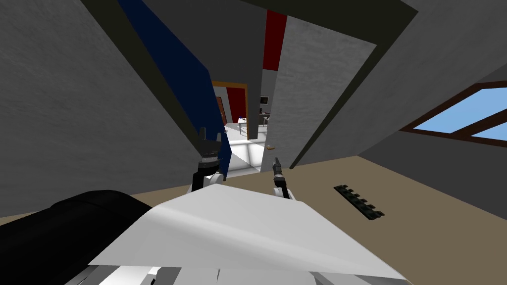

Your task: Push the door open

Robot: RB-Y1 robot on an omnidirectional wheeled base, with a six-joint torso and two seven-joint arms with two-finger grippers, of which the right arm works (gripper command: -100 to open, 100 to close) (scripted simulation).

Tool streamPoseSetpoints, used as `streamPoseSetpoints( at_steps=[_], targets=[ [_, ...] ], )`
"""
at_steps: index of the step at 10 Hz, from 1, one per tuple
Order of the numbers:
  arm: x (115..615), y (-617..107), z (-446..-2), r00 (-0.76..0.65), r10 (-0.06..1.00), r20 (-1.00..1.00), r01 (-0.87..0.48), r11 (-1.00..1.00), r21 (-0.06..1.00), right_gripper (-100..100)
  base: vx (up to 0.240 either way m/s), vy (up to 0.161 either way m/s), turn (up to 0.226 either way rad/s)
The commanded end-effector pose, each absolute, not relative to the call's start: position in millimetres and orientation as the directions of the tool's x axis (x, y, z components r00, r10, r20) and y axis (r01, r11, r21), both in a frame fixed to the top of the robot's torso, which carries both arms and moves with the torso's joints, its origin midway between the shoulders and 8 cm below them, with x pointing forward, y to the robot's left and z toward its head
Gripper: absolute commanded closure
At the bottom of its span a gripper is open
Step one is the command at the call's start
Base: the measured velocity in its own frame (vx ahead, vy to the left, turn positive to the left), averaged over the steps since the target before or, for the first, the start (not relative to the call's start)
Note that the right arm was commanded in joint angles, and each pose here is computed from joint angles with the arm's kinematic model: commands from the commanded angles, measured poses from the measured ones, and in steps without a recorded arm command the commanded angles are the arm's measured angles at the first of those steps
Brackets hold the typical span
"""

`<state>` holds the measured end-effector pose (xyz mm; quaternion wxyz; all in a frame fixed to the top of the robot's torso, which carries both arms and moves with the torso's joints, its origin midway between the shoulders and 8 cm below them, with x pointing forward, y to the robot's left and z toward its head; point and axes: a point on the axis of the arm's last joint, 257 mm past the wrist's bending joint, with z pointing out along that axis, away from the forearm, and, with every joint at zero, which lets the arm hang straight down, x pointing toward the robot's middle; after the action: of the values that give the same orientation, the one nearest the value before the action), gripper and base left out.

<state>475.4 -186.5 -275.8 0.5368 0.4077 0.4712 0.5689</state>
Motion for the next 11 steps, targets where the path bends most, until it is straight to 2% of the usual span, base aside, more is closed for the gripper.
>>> streamPoseSetpoints(
  at_steps=[1,11],
  targets=[
    [477.9,-180.5,-286.7,-0.104,0.994,-0.04,-0.208,0.017,0.978,-100,0.093,-0.095,0.053],
    [478.9,-150.1,-334.0,-0.156,0.987,-0.027,-0.122,0.008,0.992,-100,0.063,-0.078,0.035]
  ],
)
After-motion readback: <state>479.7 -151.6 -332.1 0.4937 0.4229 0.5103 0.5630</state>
